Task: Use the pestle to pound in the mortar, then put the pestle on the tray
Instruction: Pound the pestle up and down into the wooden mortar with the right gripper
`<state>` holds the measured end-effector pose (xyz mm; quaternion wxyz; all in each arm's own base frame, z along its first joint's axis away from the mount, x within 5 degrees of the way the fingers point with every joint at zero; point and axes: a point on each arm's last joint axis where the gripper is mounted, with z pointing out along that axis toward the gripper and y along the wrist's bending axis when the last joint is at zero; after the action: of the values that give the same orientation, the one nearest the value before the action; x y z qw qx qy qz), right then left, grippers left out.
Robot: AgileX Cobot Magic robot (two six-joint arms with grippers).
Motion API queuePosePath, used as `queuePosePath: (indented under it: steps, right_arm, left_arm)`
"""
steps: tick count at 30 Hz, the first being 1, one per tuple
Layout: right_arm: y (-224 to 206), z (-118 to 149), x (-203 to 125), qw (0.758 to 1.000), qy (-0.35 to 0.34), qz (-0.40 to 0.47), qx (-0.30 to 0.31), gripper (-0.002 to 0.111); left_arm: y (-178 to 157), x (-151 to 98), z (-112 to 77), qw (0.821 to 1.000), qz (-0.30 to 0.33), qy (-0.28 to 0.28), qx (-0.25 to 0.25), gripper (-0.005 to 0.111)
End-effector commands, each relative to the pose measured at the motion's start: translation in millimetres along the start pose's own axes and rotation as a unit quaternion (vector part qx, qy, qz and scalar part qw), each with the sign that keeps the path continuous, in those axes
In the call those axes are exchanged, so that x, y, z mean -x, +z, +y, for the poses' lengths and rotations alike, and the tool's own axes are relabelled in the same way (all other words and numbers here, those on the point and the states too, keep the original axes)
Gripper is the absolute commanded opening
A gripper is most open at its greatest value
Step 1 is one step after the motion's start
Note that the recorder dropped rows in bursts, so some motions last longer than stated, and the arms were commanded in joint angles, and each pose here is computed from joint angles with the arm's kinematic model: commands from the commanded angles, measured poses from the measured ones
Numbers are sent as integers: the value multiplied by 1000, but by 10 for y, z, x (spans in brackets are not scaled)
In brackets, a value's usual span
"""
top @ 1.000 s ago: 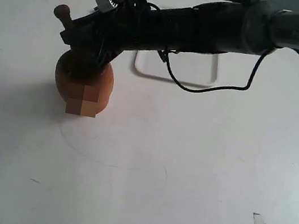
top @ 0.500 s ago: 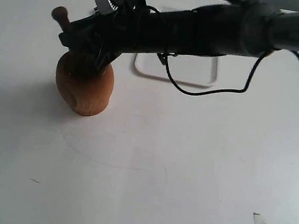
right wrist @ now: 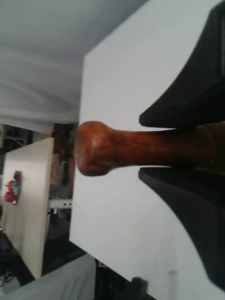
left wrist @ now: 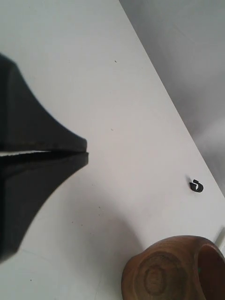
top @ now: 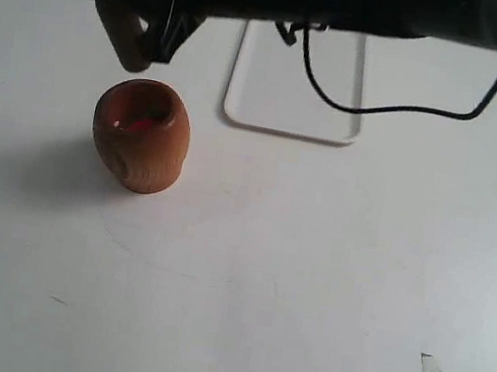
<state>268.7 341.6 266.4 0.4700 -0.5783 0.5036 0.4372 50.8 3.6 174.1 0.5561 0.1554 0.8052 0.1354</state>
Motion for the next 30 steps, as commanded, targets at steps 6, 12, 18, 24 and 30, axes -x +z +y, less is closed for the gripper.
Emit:
queuePosePath:
  steps: [6, 12, 18, 24, 30]
  right_arm:
    - [74, -13, -212, 1000, 16, 12, 10, 0]
    - [334, -44, -1101, 992, 92, 80, 27, 0]
    - [342, -42, -1092, 992, 92, 74, 33, 0]
    - [125, -67, -360, 999, 25, 34, -5, 0]
    - [-212, -61, 348, 995, -47, 18, -91, 0]
  left_arm:
    - [0, 4, -6, 1000, -4, -6, -4, 0]
    - [0, 4, -6, 1000, -4, -6, -4, 0]
    - [0, 4, -6, 1000, -4, -6, -4, 0]
    - [0, 4, -6, 1000, -4, -6, -4, 0]
    - [0, 4, -6, 1000, -4, -6, -4, 0]
